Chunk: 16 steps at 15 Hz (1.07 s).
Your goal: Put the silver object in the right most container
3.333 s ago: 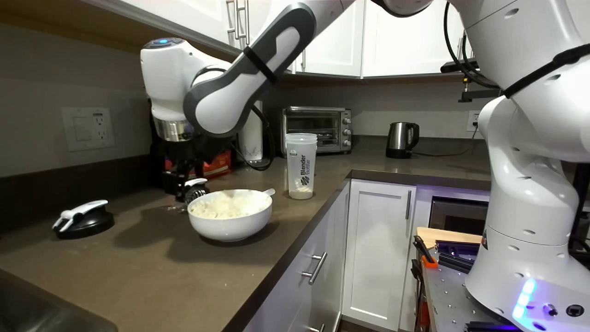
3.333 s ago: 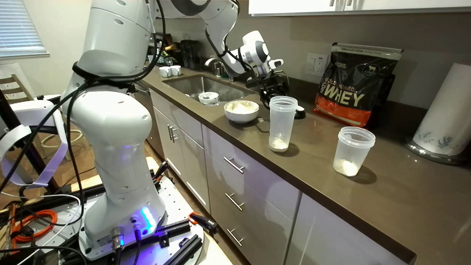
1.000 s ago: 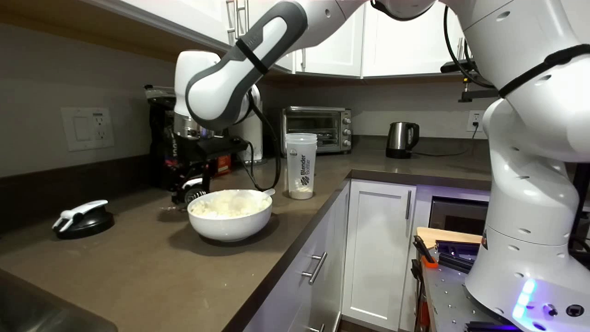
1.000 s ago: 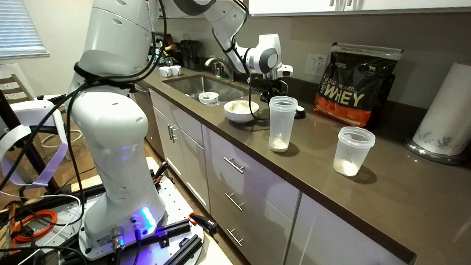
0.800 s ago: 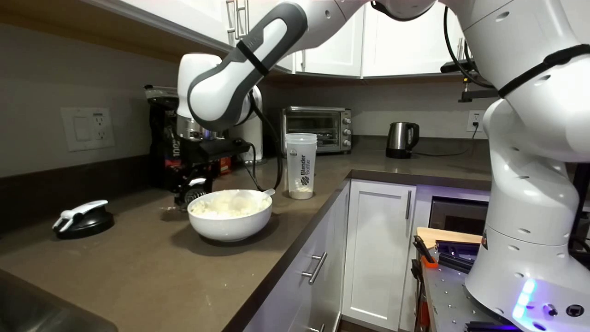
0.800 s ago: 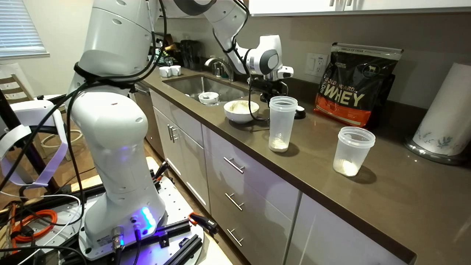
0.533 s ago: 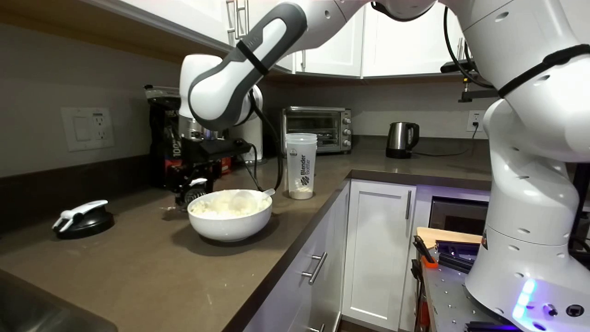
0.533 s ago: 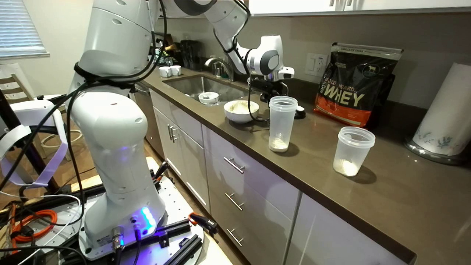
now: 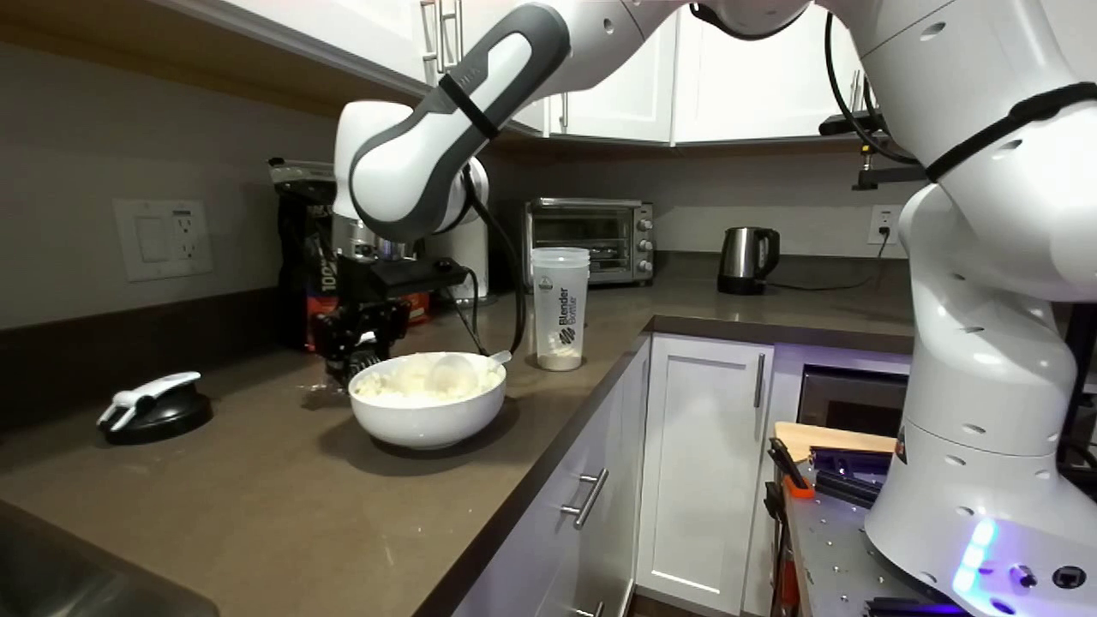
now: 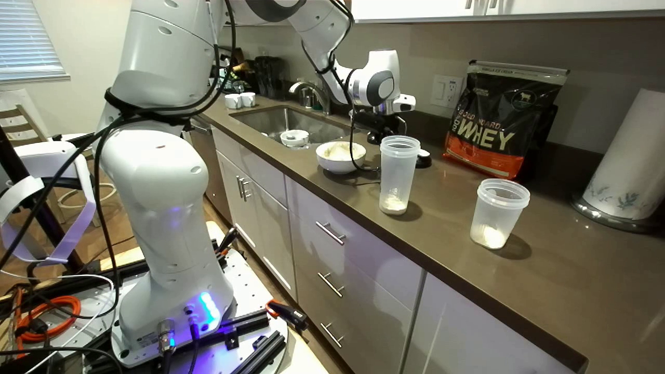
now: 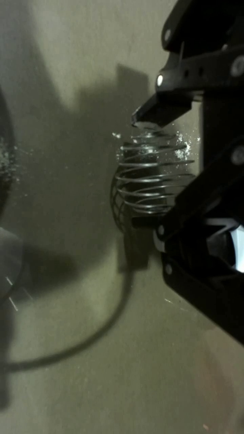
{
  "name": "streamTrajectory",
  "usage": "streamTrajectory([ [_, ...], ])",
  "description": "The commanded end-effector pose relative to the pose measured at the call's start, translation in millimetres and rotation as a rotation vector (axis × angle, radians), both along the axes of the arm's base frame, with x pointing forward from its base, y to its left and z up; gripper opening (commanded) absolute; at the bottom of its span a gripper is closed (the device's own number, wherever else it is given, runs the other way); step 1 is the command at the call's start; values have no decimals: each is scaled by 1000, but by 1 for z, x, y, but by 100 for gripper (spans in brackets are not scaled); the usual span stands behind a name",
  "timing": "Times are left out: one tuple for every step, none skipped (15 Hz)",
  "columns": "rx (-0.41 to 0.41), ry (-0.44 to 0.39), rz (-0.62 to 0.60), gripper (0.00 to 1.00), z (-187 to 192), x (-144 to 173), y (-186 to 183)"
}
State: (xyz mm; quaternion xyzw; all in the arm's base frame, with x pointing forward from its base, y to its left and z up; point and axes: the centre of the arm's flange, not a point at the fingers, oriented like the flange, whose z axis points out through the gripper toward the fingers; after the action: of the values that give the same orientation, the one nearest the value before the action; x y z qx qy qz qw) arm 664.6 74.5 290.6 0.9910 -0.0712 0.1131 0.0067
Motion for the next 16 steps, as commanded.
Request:
streamTrajectory([
  [21, 0, 14, 74, 7, -10, -5],
  [18, -1, 16, 75, 9, -11, -5],
  [15, -2, 16, 74, 11, -11, -5],
  [13, -5, 18, 71, 13, -12, -5],
  [12, -7, 17, 67, 14, -12, -5],
  [13, -9, 18, 61, 16, -12, -5],
  [13, -11, 17, 61, 17, -12, -5],
  [13, -13, 17, 58, 18, -12, -5],
  [14, -15, 17, 63, 20, -12, -5],
  [14, -16, 17, 63, 20, -12, -5],
  [14, -17, 17, 64, 21, -12, -4],
  [15, -17, 17, 65, 21, -12, -4],
  [15, -17, 17, 64, 21, -12, -4],
  [15, -16, 18, 64, 20, -13, -3],
  [15, -15, 18, 63, 20, -13, -3],
  [16, -13, 19, 62, 19, -13, -2],
])
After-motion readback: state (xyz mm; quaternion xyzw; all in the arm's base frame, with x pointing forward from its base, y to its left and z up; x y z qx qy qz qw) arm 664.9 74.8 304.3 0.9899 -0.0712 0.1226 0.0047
